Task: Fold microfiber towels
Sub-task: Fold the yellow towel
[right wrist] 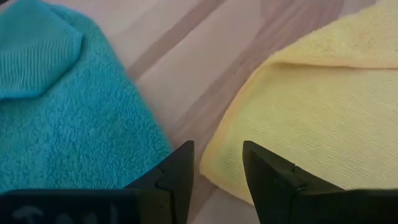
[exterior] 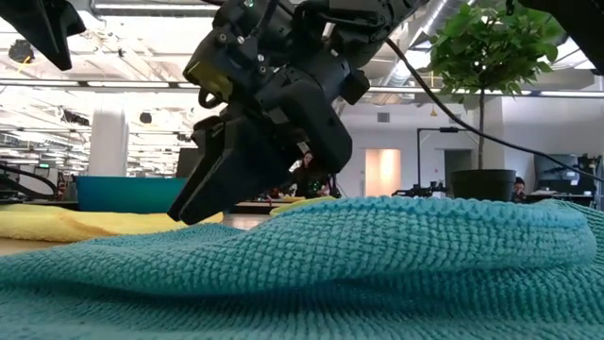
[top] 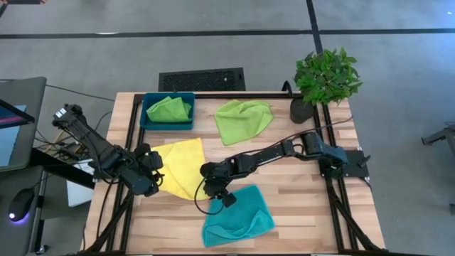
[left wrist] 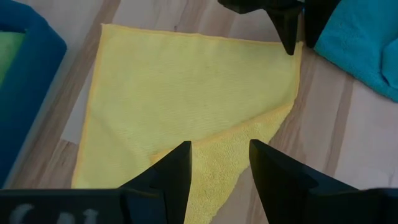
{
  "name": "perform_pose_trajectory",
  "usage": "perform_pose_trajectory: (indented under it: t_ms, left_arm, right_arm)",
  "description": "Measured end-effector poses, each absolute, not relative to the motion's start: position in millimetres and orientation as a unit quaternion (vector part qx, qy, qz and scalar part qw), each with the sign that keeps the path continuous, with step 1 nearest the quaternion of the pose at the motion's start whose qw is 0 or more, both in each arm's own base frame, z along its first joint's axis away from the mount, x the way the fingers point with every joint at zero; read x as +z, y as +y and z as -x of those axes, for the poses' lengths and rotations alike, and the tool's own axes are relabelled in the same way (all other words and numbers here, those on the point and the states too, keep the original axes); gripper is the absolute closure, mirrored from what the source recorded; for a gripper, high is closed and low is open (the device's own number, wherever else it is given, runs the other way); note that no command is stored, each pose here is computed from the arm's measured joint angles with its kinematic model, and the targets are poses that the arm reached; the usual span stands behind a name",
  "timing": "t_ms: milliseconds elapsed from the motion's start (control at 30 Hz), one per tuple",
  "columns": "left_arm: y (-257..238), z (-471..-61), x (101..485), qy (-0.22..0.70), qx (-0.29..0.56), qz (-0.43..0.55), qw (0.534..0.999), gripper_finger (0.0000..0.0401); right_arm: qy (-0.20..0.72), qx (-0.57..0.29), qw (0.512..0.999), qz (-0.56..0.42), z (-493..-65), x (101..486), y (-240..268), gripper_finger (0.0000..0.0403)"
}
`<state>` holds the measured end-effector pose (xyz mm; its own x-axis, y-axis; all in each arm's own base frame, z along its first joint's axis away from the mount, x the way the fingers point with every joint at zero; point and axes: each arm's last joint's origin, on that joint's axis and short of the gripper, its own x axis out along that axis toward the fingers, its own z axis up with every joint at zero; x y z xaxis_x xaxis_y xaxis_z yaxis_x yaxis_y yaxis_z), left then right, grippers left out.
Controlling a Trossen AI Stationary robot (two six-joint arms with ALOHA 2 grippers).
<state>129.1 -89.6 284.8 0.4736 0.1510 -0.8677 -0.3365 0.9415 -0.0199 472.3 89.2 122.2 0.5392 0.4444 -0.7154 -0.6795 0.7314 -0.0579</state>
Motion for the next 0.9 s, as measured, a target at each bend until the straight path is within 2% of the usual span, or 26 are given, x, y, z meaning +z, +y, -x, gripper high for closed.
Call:
perform_pose_trajectory:
  t_ms: [600,733,900]
  left_arm:
    - [-89,-130,285,0.481,0.157,0.099,0.857,0.0247]
    - [-89,-130,285,0.481,0.157,0.099,0.857,0.0247]
    - [-89,-130,285,0.481,0.157,0.099,0.857,0.0247]
  right_arm:
    - [0.393,0.280,0.849,0.216,-469,117,84,0.0244]
    - [0.388,0.292,0.846,0.221,-468,117,90,0.0259]
    - [0.385,0.299,0.843,0.227,-467,117,93,0.0301]
